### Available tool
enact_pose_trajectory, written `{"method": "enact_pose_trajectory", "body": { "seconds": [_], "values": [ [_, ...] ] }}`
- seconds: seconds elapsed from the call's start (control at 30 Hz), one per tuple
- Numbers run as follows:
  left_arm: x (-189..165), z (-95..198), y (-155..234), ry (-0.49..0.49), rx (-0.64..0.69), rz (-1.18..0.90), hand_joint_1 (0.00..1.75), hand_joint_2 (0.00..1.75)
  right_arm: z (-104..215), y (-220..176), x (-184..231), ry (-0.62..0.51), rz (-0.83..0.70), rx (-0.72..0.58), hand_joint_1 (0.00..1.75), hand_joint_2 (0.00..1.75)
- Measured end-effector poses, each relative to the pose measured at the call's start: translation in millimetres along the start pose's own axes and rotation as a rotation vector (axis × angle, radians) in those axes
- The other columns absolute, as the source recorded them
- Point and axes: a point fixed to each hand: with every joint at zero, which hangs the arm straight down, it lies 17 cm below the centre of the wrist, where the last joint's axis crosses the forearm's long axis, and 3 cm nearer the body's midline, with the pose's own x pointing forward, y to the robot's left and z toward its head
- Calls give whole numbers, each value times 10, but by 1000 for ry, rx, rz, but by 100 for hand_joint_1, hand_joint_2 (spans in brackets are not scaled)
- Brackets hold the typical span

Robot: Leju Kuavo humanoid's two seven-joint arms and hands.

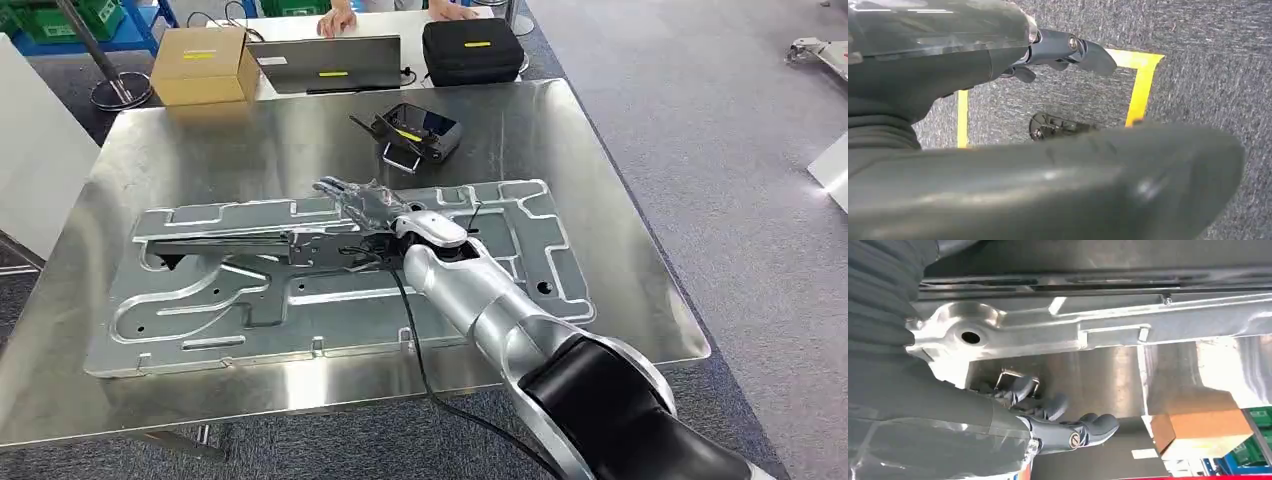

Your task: Take the parts from the cabinet and place them on the table.

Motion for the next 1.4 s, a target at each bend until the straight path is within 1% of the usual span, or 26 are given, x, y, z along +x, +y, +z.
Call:
{"method": "enact_pose_trajectory", "body": {
  "seconds": [0.23, 0.37, 0.47, 0.57, 0.7, 0.87, 0.97, 1.03, 1.13, 1.2, 1.27, 1.3, 1.4],
  "values": [
    [-4, 5, -30, 3, -16, 5, 0, 0, -4, -24, 15, -3, -2, -6, 0, 175],
    [-2, 9, -49, 2, -25, 5, 0, 0, -9, -77, 113, -33, -61, -24, 0, 175],
    [5, 10, -61, -1, -31, 4, 0, 0, -4, -164, 285, -77, -172, -57, 0, 175],
    [1, 12, -67, -1, -34, 3, 0, 0, 31, -288, 544, -140, -338, -92, 0, 175],
    [9, 14, -75, -7, -38, 0, 0, 0, 163, -521, 996, -266, -589, -116, 0, 175],
    [27, 18, -80, -20, -41, -2, 0, 0, 398, -852, 1441, -428, -762, -167, 0, 175],
    [36, 22, -70, -31, -34, 4, 0, 0, 659, -1273, 1656, -557, -846, -298, 0, 175],
    [28, 29, -65, -35, -29, 8, 0, 0, 922, -1622, 1689, -636, -888, -449, 0, 175],
    [-4, 39, -56, -32, -20, 7, 0, 0, 1434, -2109, 1565, -735, -918, -700, 0, 175],
    [-24, 43, -38, -27, -12, 7, 0, 0, 1796, -2262, 1440, -793, -934, -809, 0, 175],
    [-56, 48, -18, -18, -4, 12, 0, 0, 2239, -2375, 1246, -849, -931, -941, 0, 175],
    [-68, 49, -6, -14, 2, 14, 0, 0, 2451, -2397, 1120, -853, -917, -1016, 0, 0],
    [-85, 51, 16, -7, 14, 36, 0, 0, 3024, -2338, 705, -798, -853, -1235, 0, 0]
  ]
}}
